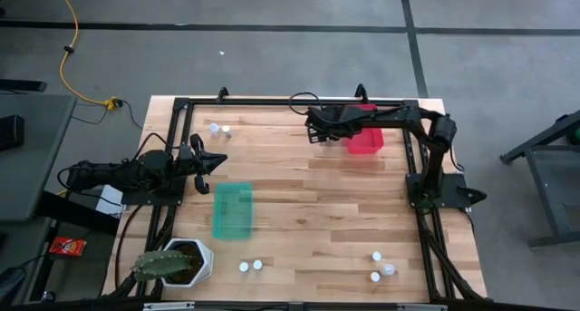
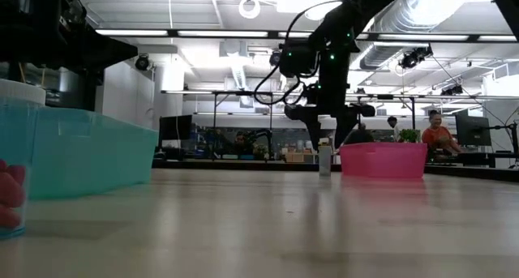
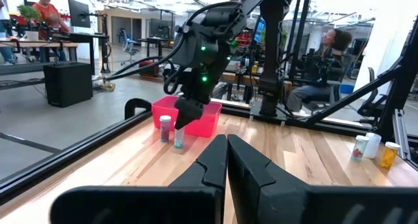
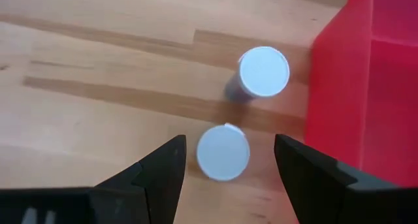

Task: Pick and place medicine bottles into bin by pill shape (circle, oval)
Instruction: Put the light blue tablet bottle into the red bin

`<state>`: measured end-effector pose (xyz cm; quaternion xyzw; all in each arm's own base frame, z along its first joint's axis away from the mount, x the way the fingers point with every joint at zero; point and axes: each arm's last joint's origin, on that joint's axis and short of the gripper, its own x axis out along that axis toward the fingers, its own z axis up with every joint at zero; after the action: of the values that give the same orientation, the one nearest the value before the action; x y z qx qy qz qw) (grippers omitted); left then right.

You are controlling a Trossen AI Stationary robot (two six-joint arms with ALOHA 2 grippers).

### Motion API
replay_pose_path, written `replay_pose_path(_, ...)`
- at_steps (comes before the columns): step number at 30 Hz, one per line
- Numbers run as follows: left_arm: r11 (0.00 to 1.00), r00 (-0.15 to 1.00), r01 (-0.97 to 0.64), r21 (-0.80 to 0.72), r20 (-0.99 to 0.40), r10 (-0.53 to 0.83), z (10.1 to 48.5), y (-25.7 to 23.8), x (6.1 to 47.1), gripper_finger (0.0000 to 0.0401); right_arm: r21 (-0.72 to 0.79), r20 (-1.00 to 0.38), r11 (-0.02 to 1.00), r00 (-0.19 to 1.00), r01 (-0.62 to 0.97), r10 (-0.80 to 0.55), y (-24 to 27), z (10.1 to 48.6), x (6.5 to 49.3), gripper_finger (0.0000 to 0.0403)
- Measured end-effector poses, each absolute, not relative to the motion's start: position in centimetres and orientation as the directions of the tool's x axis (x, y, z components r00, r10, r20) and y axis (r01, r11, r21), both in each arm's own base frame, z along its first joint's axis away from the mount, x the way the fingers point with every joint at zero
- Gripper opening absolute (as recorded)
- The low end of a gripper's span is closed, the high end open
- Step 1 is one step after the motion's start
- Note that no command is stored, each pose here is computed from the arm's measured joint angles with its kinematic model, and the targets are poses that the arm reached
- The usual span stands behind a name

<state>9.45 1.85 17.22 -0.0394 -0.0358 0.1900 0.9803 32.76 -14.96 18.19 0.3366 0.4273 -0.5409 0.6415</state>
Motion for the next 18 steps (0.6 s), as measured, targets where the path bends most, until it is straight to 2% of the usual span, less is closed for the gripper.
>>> replay_pose_path(7, 0.925, 0.925, -0.370, -0.091, 0.055, 0.375, 17.21, 1.85, 9.45, 0.0003, -0.001, -0.924, 0.190, 0.072, 0.982, -0.376, -15.79, 17.95, 32.65, 0.0221)
replay_pose_path(18, 0.925, 0.925, -0.370, -0.091, 0.055, 0.375, 17.21, 1.85, 9.45, 0.0003, 0.015, -0.931, 0.199, 0.086, 0.980, -0.354, -15.64, 17.92, 32.73, 0.0157)
